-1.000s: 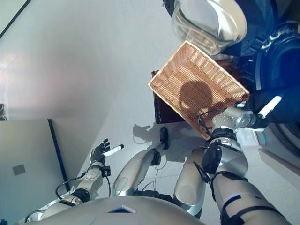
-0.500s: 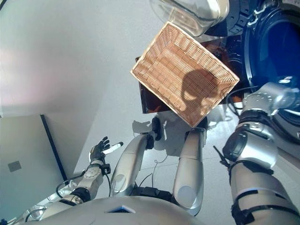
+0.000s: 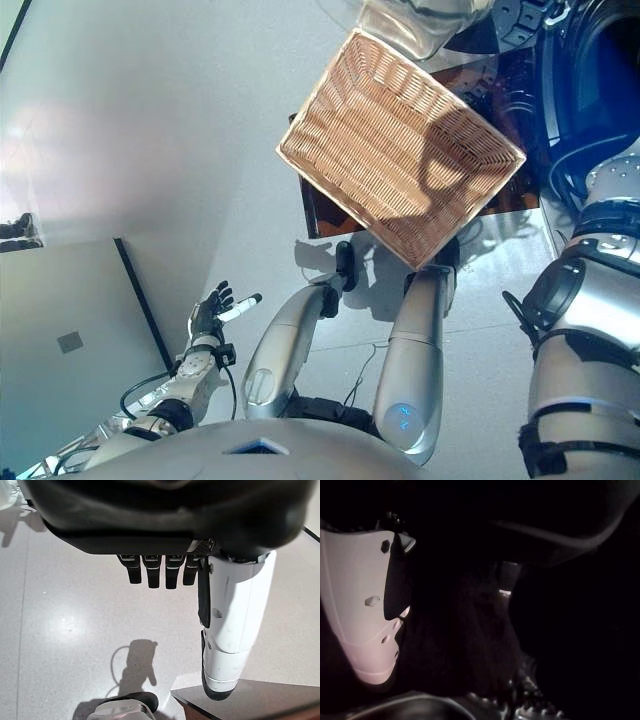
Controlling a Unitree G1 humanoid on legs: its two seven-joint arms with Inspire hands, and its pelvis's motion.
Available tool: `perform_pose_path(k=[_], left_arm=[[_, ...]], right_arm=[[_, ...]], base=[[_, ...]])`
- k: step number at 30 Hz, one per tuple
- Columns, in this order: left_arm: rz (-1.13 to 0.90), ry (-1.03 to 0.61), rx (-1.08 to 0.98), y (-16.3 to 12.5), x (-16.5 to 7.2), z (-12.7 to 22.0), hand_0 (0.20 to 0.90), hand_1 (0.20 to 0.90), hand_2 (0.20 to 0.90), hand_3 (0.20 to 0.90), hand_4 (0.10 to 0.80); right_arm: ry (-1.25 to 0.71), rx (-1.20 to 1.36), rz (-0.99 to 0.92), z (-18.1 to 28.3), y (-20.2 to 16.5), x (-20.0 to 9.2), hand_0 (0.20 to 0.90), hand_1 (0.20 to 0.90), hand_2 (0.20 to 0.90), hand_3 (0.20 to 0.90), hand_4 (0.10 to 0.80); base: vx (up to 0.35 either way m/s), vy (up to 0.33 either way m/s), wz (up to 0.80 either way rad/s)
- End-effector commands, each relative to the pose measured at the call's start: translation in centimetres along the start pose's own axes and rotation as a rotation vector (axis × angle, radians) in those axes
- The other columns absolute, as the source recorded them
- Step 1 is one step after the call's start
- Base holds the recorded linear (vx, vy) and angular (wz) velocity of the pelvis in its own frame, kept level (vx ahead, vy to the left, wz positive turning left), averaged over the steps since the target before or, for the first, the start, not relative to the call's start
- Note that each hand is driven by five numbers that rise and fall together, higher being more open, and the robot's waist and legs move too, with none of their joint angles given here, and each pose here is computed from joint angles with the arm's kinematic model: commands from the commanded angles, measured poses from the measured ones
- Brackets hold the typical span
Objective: Pick up the clothes and place them into the washing machine
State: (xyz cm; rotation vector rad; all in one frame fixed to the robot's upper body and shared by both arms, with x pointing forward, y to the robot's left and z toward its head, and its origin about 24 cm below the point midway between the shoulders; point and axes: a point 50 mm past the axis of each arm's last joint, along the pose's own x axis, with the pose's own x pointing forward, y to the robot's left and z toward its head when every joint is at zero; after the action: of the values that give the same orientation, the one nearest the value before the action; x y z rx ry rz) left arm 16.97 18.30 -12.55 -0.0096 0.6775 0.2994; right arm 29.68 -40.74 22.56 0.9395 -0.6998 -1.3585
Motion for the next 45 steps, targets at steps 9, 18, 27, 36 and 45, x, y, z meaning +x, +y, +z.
perform_pose_path(k=[9, 18, 27, 36, 45], left_arm=[[0.178, 0.017, -0.006, 4.8, 0.1, -0.5, 0.9, 0.9, 0.9, 0.9, 0.8], [0.154, 0.04, 0.0, 4.4, 0.3, -0.7, 0.9, 0.9, 0.9, 0.9, 0.8], [0.154, 0.053, 0.024, 4.5, 0.5, -0.6, 0.9, 0.9, 0.9, 0.9, 0.8], [0.155, 0.029, 0.074, 5.2, 0.8, 0.1, 0.9, 0.9, 0.9, 0.9, 0.8], [0.163, 0.035, 0.064, 6.2, 0.8, 0.1, 0.9, 0.9, 0.9, 0.9, 0.8]], right_arm=[[-0.188, -0.026, 0.309, 3.9, 4.5, -0.3, 0.9, 0.9, 0.9, 0.9, 0.8], [0.116, -0.166, 0.23, -4.4, -1.5, -2.1, 0.9, 0.9, 0.9, 0.9, 0.8], [0.439, -0.309, 0.161, -12.3, -9.6, -8.4, 0.9, 0.9, 0.9, 0.9, 0.8], [0.603, -0.542, 0.195, -14.6, -16.7, -11.6, 0.9, 0.9, 0.9, 0.9, 0.8], [0.742, -0.992, 0.34, -13.1, -27.1, -13.2, 0.9, 0.9, 0.9, 0.9, 0.8]], base=[[0.0, 0.012, 0.02], [-0.013, 0.043, 0.02], [-0.003, 0.015, 0.12], [0.05, 0.018, 0.17], [0.127, 0.014, 0.02]])
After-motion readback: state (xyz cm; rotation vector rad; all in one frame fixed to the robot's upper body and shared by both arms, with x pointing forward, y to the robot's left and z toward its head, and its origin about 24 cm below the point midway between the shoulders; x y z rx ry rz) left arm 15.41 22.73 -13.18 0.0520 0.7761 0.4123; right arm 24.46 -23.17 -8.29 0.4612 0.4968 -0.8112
